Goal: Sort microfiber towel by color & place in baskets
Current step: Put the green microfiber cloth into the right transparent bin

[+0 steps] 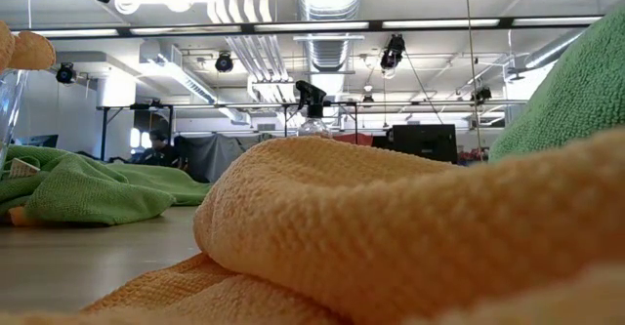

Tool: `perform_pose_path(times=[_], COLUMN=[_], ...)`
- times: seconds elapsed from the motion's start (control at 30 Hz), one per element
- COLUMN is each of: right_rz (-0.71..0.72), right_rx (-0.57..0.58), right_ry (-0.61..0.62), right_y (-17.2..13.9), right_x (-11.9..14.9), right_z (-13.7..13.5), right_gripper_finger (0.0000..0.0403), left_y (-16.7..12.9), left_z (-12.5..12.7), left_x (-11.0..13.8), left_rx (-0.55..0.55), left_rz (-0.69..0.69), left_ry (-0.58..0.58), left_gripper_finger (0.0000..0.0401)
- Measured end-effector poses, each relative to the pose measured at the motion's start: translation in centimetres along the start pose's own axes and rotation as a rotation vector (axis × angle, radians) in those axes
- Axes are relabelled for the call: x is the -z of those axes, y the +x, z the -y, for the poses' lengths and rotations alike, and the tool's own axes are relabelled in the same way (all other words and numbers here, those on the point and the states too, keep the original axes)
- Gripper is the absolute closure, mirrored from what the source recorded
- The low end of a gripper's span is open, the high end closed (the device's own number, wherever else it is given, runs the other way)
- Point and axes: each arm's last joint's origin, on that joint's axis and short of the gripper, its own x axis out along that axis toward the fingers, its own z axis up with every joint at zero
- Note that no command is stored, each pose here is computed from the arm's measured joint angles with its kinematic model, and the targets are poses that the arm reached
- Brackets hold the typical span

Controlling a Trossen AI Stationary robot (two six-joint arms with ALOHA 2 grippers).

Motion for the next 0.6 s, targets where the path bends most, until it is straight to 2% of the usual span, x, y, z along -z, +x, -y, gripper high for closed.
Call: perform_pose_path(times=[0.3,0.6], right_rz=[0.005,0.050], right_rx=[0.008,0.022], right_ry=[0.010,-0.032], right_y=[-0.24,-0.39], right_x=[0.03,-0.48], right_z=[0.24,0.44], right_gripper_finger=[0.0390,0.0390], left_y=[0.00,0.00], left_z=[0.01,0.02], left_x=[0.14,0.34], left_rx=[0.001,0.002], left_rz=[-0.014,-0.033], left_ry=[-0.004,-0.009], left_gripper_finger=[0.0216,0.0216])
